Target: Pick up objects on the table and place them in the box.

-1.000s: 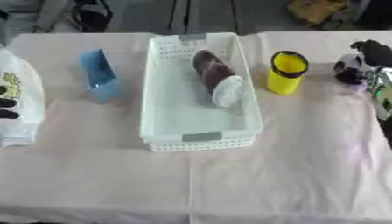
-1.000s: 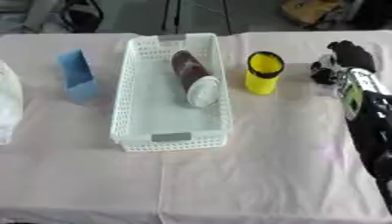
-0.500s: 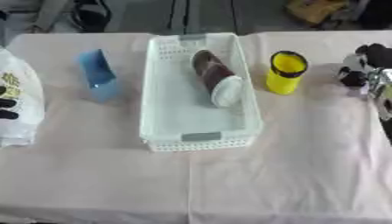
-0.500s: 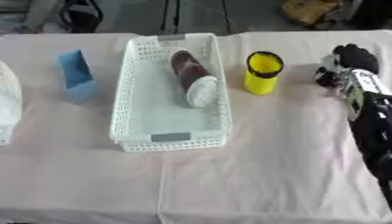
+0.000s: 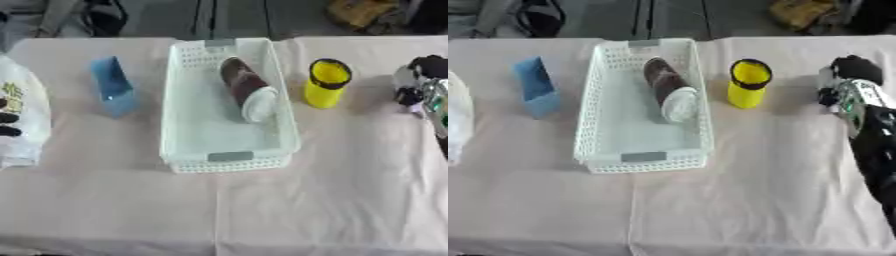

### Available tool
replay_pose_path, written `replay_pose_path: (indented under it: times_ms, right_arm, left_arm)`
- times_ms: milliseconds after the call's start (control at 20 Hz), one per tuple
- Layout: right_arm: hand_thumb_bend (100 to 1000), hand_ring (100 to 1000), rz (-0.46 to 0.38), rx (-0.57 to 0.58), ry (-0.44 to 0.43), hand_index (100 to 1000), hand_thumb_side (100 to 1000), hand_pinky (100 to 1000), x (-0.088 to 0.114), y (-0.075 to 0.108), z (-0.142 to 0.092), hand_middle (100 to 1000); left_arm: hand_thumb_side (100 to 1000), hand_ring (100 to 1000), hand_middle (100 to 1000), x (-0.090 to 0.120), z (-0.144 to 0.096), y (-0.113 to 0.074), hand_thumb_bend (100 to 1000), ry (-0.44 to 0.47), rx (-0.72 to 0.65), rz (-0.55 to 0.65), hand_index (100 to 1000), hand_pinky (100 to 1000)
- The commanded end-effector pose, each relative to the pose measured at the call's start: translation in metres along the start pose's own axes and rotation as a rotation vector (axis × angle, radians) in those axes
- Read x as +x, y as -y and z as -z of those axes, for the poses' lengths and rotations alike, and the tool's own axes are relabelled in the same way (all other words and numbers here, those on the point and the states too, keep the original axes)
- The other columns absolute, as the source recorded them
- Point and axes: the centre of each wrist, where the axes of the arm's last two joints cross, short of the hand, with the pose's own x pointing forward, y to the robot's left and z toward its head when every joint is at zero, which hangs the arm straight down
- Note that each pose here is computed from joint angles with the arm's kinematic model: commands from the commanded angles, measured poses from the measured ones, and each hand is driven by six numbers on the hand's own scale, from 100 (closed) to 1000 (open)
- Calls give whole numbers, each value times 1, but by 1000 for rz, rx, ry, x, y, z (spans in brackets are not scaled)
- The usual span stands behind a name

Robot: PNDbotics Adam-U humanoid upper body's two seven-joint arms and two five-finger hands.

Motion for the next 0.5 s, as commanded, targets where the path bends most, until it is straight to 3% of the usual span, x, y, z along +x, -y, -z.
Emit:
replay_pose_path:
  times_ms: [50,250,300,500]
  right_arm:
    - [345,358,-2,-10,-22,681,100,160,-13,4,2,590]
    - [304,302,40,-70,-6,577,100,135,-13,8,1,506]
    - [245,278,58,-85,-2,551,100,116,-13,9,1,467]
    - [171,247,185,-140,14,500,100,100,-13,18,0,398]
  left_arm:
    - [952,631,663,8,5,-2,240,36,-7,9,839,581]
    - [952,631,663,9,6,-2,241,38,-5,8,839,581]
    - [952,631,663,9,6,-2,241,38,-4,8,839,581]
    - [951,631,663,9,6,-2,241,38,-1,8,839,581]
